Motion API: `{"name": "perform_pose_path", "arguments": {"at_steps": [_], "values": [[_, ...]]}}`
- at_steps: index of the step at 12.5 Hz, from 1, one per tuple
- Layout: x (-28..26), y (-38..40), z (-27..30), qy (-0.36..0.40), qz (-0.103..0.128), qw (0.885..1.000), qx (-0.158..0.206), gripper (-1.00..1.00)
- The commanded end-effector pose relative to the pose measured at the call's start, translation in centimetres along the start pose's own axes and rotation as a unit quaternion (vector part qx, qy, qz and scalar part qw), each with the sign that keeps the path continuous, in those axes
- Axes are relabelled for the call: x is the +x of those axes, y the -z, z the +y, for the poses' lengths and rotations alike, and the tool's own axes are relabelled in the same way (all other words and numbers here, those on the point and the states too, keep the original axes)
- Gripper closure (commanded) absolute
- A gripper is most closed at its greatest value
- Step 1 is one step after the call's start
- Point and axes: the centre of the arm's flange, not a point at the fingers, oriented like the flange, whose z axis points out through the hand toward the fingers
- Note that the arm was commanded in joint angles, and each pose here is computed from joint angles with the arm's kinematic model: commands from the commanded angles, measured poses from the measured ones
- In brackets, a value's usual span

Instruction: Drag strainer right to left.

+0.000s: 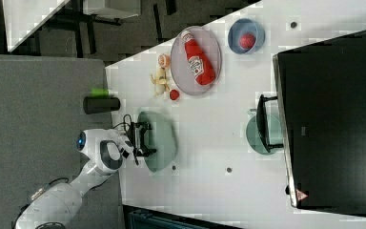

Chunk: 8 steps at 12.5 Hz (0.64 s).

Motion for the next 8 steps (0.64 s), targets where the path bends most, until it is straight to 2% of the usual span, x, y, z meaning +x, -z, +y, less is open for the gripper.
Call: {"name": "perform_pose_path", "arguments": {"at_steps": [1, 4, 8], "values": [[-3.5, 1.0, 0.2, -0.007, -0.018, 1.0, 0.001, -1.0], [-4.8, 0.8, 0.4, -0.002, -0.022, 1.0, 0.004, -1.0], [-6.7, 0.8, 0.2, -0.037, -0.033, 0.999, 0.014, -1.0]]}}
